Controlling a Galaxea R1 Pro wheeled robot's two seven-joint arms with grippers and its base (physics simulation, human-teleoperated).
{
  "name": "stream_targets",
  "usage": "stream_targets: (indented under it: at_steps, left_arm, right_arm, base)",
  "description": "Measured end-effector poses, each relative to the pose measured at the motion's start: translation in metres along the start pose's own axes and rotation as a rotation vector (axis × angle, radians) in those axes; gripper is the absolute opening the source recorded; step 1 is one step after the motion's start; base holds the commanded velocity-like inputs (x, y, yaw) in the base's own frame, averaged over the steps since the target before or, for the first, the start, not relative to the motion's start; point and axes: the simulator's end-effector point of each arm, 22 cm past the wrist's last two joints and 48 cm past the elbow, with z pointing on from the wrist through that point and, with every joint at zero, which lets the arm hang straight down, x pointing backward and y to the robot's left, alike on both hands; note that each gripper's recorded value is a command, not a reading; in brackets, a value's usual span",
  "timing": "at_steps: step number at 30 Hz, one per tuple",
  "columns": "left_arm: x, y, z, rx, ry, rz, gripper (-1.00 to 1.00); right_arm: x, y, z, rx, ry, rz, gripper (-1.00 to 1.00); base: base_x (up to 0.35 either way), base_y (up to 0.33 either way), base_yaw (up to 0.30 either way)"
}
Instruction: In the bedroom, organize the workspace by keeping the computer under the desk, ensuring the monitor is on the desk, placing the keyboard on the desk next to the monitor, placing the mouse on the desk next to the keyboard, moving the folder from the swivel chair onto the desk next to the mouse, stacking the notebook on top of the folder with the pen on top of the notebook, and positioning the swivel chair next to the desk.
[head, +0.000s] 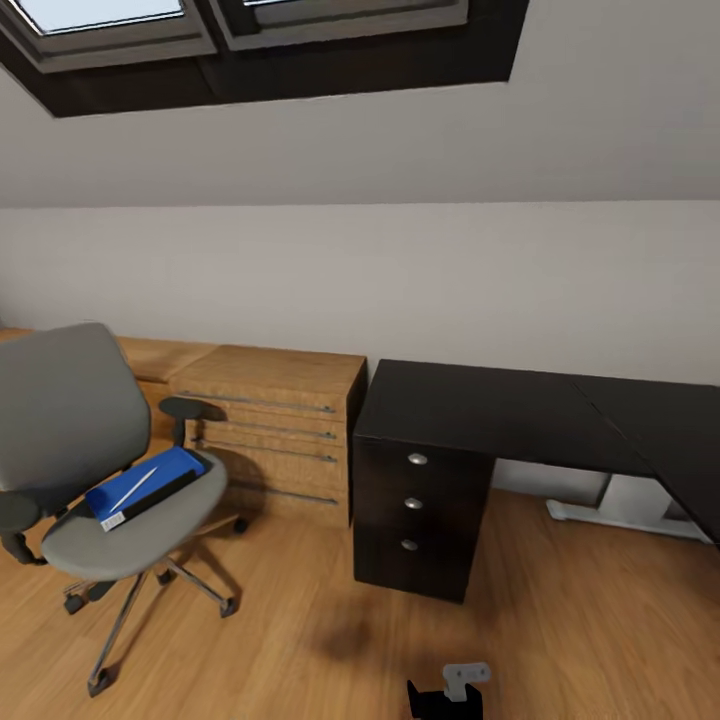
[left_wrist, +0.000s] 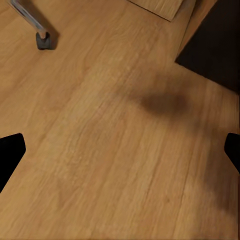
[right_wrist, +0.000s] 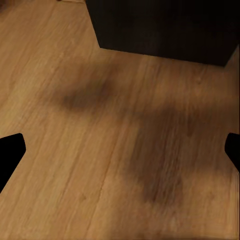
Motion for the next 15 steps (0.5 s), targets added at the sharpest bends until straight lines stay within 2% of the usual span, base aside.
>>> stream_targets:
  at_steps: [8, 15]
  left_arm:
    - [0.0002, 0.0001, 0.0, 0.0, 0.001, 0.0, 1.0]
    - [0.0023, 0.0003, 0.0, -0.001, 0.005, -0.001, 1.0]
  right_arm:
    - [0.0002, 0.0, 0.0, 0.0, 0.0, 0.0, 1.0]
    - [0.0027, 0.0009, 0.0004, -0.001, 0.006, 0.001, 1.0]
  base:
    - [0.0, 0.0, -0.267]
    - [0.0, 0.0, -0.172]
